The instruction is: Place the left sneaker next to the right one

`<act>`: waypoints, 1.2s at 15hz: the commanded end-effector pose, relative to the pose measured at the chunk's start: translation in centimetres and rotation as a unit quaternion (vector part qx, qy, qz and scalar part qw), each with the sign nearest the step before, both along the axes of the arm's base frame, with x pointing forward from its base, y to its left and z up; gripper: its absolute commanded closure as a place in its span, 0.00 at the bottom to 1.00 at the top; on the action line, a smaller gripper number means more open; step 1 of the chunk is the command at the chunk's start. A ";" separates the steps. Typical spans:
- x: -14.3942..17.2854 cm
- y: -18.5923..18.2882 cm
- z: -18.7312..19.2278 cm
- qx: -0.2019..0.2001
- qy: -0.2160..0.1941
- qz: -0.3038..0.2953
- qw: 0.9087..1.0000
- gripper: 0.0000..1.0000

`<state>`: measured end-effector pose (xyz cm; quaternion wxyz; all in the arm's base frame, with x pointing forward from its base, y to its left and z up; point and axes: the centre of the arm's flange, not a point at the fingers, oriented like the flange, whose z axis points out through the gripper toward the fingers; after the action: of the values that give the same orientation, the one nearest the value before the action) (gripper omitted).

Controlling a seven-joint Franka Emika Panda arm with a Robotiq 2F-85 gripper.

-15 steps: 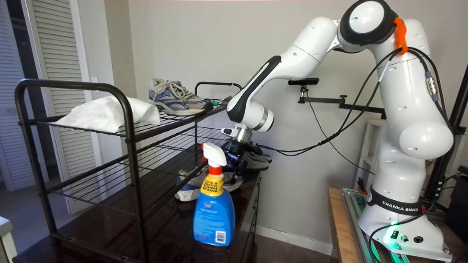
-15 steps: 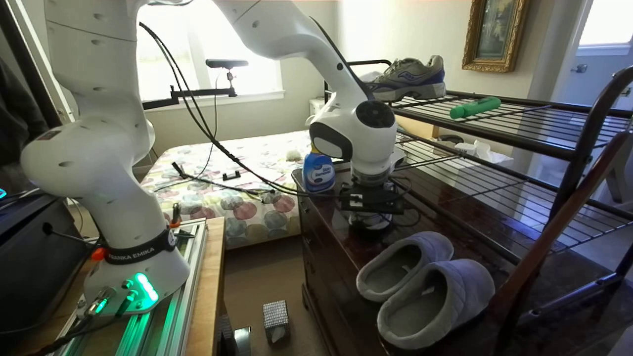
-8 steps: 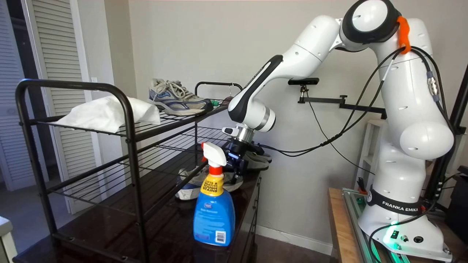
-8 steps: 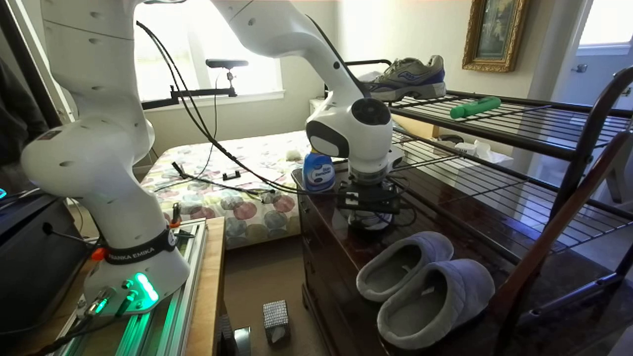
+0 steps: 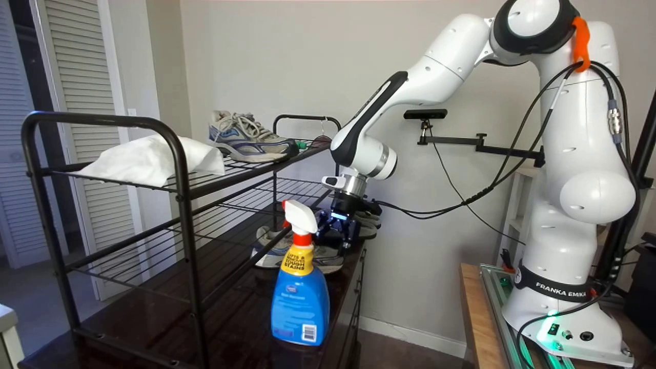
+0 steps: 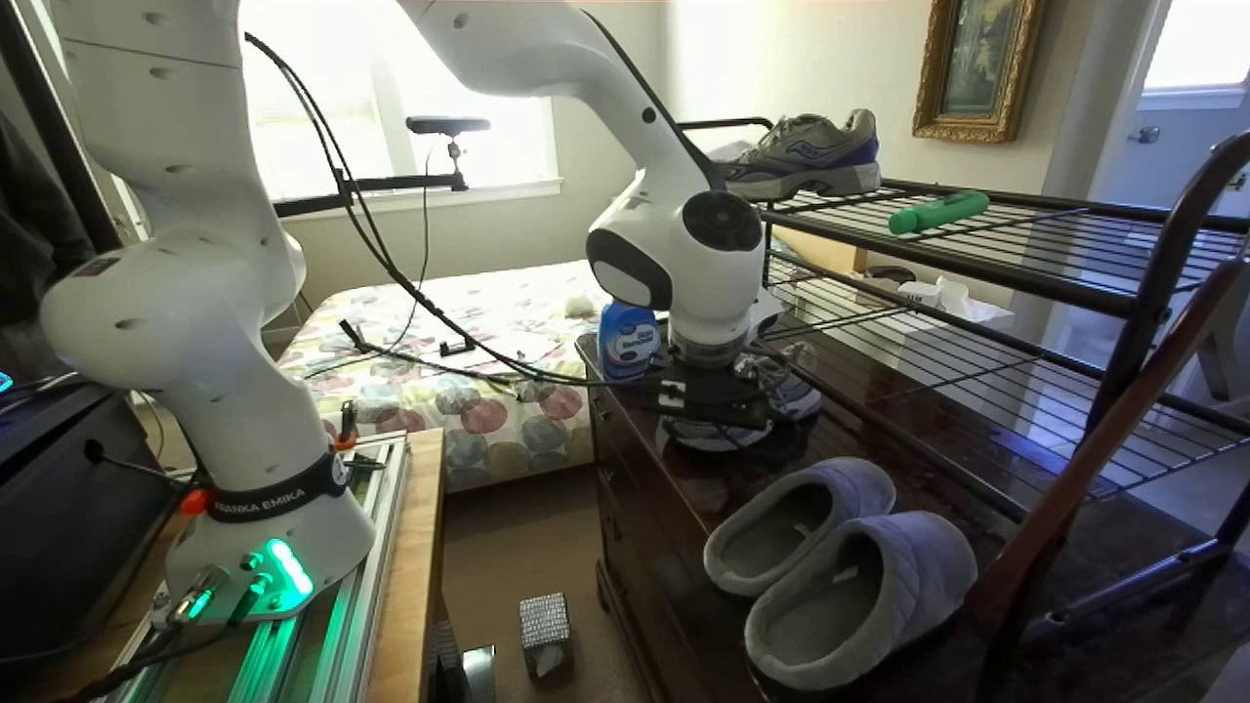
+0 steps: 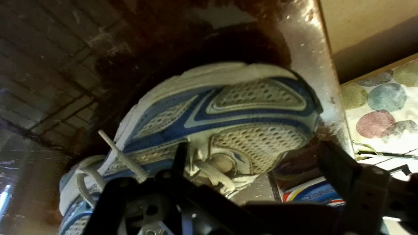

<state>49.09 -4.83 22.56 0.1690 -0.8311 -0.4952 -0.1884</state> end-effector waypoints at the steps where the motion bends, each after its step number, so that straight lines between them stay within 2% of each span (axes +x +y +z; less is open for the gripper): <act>1: -2.5 -0.2 0.4 -0.007 -0.008 -0.014 1.000 0.00; 4: -3.0 -0.7 0.4 -0.024 -0.013 -0.056 0.998 0.00; 6: -3.5 -1.0 0.6 -0.024 -0.024 -0.059 0.998 0.00; 12: -3.8 -1.0 1.5 -0.054 -0.067 -0.128 0.988 0.00; 16: -2.5 0.3 0.9 -0.033 -0.053 -0.107 0.992 0.00; 18: -2.0 1.3 0.5 -0.029 -0.052 -0.117 0.991 0.00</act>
<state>46.48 -5.05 23.72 0.0874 -0.8736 -0.4220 -0.2260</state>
